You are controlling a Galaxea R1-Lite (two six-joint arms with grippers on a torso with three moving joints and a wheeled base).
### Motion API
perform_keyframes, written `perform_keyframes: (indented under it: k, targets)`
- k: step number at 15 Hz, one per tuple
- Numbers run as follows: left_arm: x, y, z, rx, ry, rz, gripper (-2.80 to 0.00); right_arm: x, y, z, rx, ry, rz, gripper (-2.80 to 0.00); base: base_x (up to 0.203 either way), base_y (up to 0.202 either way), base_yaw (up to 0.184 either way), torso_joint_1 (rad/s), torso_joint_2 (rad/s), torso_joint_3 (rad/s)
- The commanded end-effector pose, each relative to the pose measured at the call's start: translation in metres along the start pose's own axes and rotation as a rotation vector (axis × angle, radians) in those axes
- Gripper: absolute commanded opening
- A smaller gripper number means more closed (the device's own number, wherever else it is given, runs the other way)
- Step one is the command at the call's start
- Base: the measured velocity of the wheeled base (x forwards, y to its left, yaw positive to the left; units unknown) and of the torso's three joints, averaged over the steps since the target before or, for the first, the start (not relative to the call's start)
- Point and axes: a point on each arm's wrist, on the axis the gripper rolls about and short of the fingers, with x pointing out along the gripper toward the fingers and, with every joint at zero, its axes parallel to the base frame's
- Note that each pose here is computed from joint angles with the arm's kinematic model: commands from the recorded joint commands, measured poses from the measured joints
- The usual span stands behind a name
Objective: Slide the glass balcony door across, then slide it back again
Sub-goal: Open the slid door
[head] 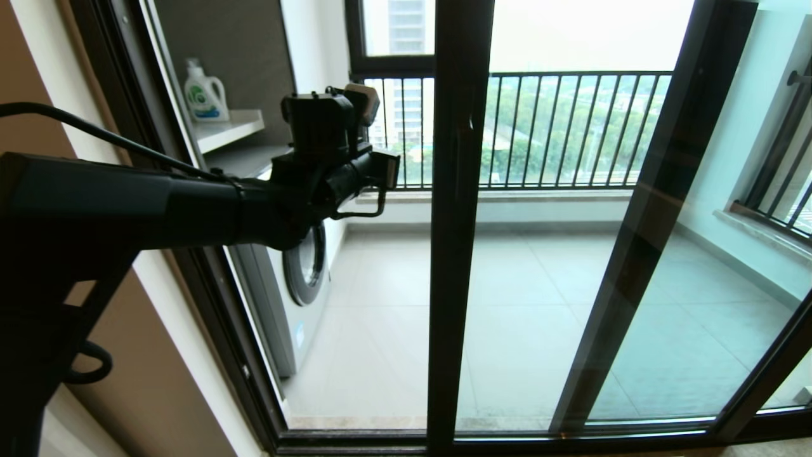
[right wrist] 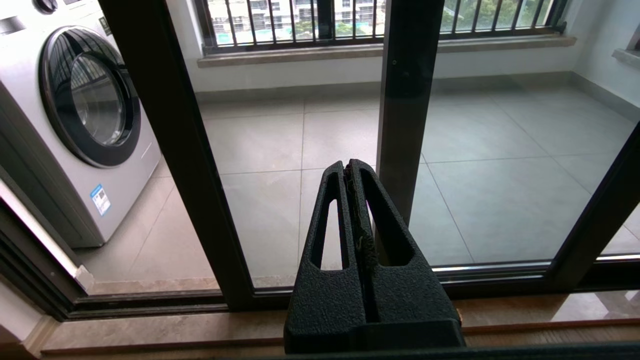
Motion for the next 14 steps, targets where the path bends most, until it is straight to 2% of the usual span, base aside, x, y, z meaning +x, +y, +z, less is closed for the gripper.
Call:
perform_keyframes:
  k: [1, 5, 8, 11, 14]
  targets:
    - [-0.051, 0.026, 0.039, -0.023, -0.048, 0.03, -2.8, 0.001, 0.0, -0.003, 0.0, 0.013, 0.0, -2.8, 0.0, 0.0, 0.0, 0.0, 0.0, 0.0]
    - [-0.148, 0.065, 0.073, -0.046, -0.111, 0.074, -2.8, 0.001, 0.0, -0.003, 0.0, 0.012, 0.0, -2.8, 0.0, 0.0, 0.0, 0.0, 0.0, 0.0]
    - [-0.234, 0.079, 0.079, -0.068, -0.166, 0.076, -2.8, 0.001, 0.0, -0.003, 0.0, 0.012, 0.0, -2.8, 0.0, 0.0, 0.0, 0.0, 0.0, 0.0]
    - [-0.305, 0.093, 0.055, -0.057, -0.157, 0.154, -2.8, 0.001, 0.0, -0.003, 0.0, 0.012, 0.0, -2.8, 0.0, 0.0, 0.0, 0.0, 0.0, 0.0]
    - [-0.364, 0.093, 0.021, -0.041, -0.165, 0.234, -2.8, 0.001, 0.0, -0.003, 0.0, 0.013, 0.0, -2.8, 0.0, 0.0, 0.0, 0.0, 0.0, 0.0]
